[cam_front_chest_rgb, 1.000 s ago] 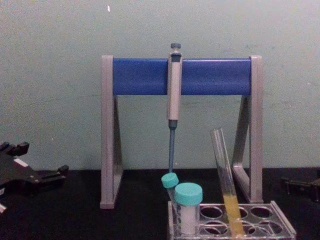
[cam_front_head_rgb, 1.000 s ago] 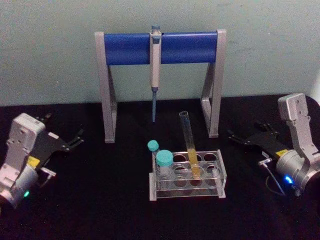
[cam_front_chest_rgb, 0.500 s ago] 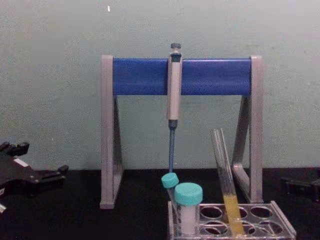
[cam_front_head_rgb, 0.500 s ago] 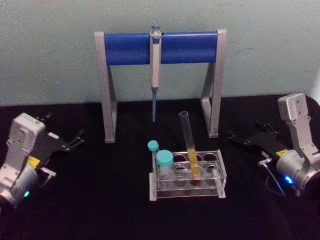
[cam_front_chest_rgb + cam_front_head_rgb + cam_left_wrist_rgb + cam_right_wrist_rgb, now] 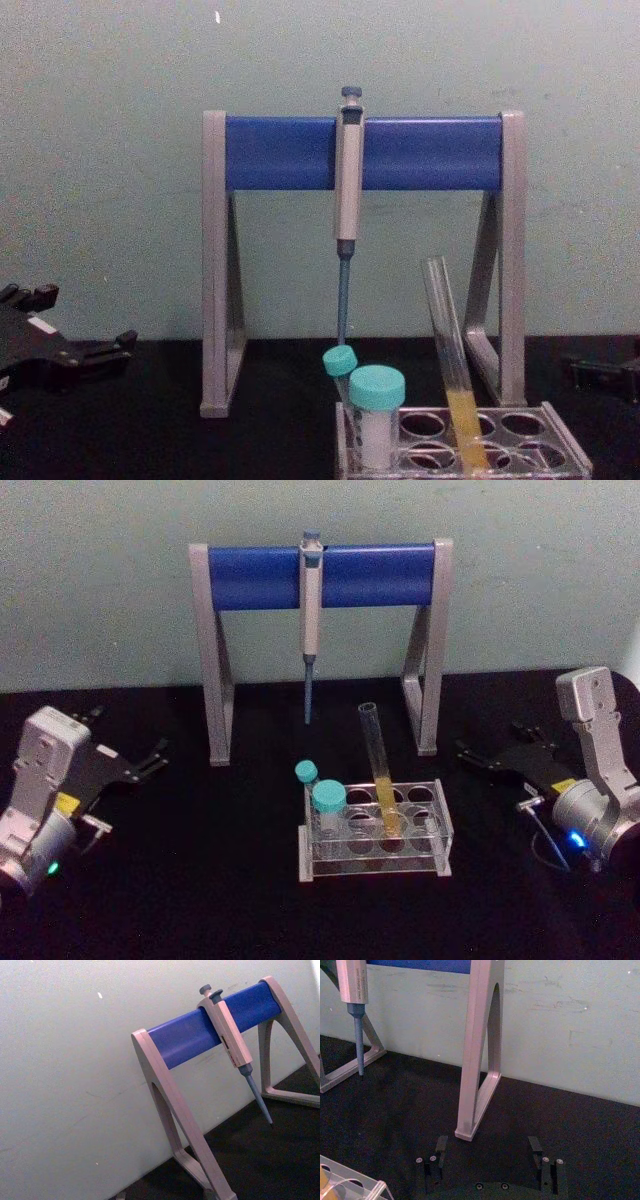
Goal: Pick up the test tube from the test tube rack, shake it, then place it back into the test tube rack.
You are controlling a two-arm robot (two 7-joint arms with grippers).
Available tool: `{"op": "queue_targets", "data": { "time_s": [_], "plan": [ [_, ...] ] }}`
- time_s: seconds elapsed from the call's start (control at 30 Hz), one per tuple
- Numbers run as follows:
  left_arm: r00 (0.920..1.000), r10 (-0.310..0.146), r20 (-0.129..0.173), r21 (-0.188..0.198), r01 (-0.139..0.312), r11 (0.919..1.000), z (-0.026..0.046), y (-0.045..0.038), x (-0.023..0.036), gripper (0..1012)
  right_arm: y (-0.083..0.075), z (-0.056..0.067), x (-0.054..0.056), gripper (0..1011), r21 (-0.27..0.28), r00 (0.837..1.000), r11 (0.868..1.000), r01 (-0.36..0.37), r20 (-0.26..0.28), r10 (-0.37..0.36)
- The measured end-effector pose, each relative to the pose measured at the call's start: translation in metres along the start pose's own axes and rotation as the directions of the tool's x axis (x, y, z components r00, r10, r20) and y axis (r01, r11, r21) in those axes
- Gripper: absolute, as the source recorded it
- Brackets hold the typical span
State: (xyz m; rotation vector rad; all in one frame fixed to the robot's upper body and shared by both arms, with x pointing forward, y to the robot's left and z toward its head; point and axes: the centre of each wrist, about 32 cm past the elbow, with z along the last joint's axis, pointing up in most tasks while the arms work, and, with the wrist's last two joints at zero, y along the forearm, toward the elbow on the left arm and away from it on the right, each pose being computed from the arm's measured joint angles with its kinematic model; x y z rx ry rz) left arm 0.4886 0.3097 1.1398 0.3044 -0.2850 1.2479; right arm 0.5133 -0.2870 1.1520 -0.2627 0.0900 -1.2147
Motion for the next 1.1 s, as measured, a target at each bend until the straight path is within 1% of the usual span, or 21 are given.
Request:
{"op": "queue_targets", "data": {
  "time_s": [1.1],
  "plan": [
    [1.0,0.0,0.0,0.0,0.0,1.0,0.0,0.0,0.0,1001,0.0,0.0,0.0,1000,0.0,1.0,1.0,0.0,0.0,0.0]
  ]
}}
